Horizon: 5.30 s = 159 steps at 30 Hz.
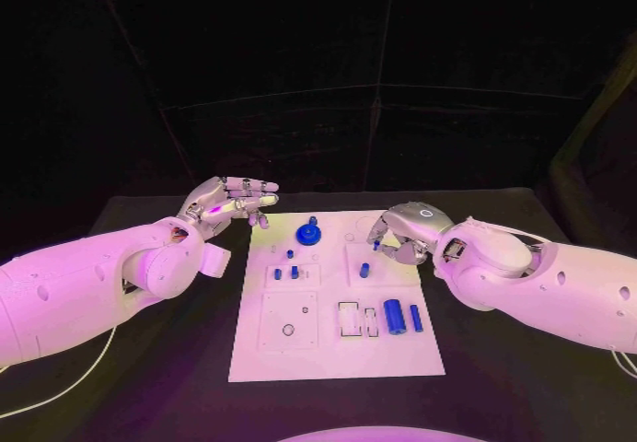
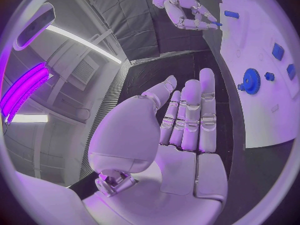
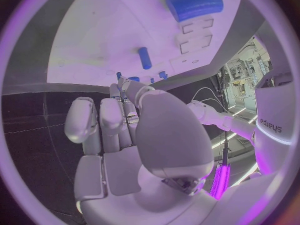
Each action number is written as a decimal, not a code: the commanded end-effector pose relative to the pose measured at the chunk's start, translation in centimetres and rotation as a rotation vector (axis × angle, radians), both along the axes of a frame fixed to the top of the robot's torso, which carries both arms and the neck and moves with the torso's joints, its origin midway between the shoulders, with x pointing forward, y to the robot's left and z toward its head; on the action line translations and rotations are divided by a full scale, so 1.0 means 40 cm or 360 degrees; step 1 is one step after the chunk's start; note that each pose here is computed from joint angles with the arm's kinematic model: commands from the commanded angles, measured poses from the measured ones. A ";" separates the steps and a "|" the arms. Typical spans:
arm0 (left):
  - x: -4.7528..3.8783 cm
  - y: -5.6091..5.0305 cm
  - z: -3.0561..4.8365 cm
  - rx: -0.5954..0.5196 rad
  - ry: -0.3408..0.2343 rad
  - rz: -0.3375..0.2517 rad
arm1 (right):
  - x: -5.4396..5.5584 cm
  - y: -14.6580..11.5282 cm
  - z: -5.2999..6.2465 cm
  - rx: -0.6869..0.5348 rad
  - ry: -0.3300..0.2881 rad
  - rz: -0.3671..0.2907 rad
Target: Assemble the parts on the task board
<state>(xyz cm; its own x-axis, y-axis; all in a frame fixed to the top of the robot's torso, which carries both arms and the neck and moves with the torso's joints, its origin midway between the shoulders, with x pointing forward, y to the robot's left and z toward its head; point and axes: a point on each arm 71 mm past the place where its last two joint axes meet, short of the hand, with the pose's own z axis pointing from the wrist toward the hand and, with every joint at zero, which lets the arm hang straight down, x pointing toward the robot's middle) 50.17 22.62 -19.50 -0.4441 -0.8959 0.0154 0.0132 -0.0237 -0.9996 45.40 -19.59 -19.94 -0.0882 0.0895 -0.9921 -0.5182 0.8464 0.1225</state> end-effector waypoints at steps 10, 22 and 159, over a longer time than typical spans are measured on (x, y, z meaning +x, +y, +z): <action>0.000 -0.013 0.006 -0.0030 -0.0026 -0.0019 | -0.063 0.135 0.042 0.0246 0.0016 0.0207; 0.002 -0.024 0.007 -0.0034 -0.0025 -0.0032 | -0.083 0.238 -0.019 0.0196 0.0159 0.0347; 0.009 -0.037 0.001 -0.0030 -0.0003 -0.0056 | -0.038 0.059 -0.053 -0.0115 0.0316 0.0118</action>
<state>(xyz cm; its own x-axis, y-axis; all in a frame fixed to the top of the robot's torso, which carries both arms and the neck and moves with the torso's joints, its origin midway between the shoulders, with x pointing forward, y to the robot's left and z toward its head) 50.51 21.23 -19.62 -0.4675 -0.8837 0.0236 0.0104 -0.0322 -0.9994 43.91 -17.30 -21.76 -0.2579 0.0598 -0.9643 -0.5464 0.8141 0.1966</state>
